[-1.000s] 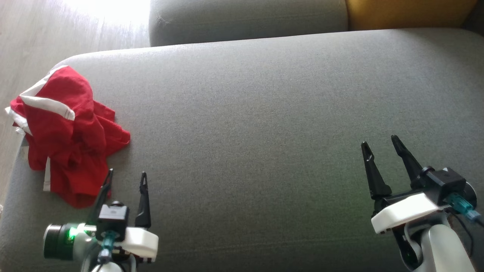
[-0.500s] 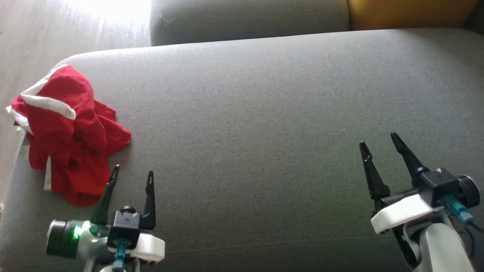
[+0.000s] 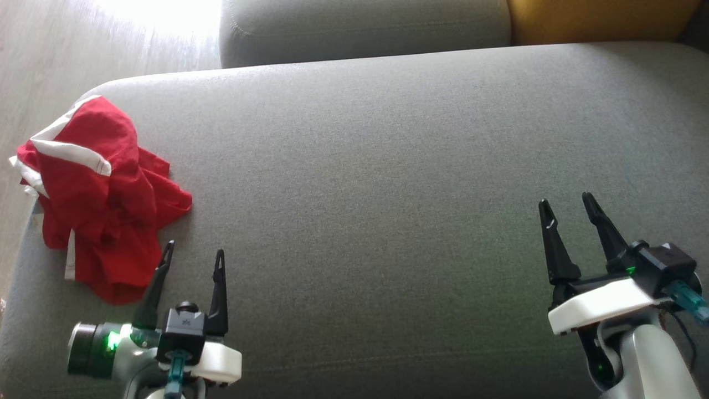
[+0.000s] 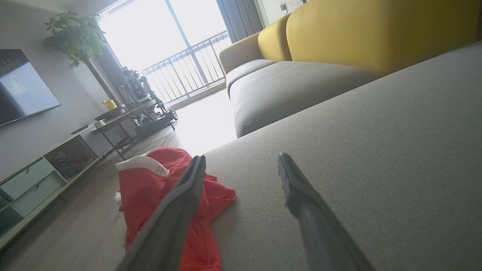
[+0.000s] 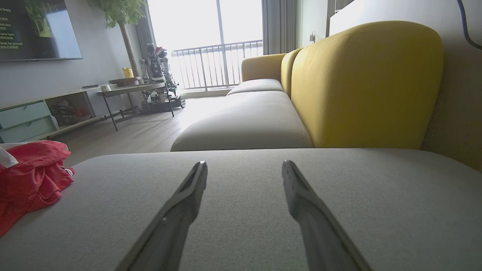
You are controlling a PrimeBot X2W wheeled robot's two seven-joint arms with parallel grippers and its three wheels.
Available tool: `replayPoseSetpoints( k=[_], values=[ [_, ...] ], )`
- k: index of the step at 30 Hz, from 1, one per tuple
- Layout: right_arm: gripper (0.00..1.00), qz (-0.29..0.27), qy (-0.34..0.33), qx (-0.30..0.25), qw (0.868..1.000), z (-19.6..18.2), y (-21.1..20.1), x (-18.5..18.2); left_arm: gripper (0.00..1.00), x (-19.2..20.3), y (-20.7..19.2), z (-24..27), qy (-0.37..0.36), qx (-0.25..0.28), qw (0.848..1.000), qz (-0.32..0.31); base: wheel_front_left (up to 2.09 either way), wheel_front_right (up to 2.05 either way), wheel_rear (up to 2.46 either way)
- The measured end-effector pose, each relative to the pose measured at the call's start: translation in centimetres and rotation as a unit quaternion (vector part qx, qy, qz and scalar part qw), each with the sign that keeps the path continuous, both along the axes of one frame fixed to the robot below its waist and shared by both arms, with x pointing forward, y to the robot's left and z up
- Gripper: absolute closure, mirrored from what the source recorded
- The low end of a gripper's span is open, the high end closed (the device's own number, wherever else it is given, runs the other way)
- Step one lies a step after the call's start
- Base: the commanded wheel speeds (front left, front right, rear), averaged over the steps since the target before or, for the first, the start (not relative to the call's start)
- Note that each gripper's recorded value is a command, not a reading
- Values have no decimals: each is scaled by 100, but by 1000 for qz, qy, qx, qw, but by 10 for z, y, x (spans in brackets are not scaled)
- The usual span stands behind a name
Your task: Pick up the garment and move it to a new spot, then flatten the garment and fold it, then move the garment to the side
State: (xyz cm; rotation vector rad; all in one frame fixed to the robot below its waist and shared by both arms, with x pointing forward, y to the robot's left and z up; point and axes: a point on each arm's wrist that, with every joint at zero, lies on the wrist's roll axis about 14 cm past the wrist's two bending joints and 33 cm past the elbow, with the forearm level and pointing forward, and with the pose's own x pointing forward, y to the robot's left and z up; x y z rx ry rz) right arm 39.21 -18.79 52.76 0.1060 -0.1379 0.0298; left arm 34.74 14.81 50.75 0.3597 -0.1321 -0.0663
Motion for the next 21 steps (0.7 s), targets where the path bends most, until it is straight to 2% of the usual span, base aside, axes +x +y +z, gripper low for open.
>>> replayPoseSetpoints(
  k=[14, 21],
  values=[
    [0, 2, 0, -2, 1000, 0, 2, 2, 0, -1, 1, 1, -1, -1, 1000, 4, 0, 0, 0],
    [0, 30, -4, -5, 1000, 3, 21, 10, 0, -10, 16, 0, 0, 0, 1000, 27, 0, 0, 0]
  ],
)
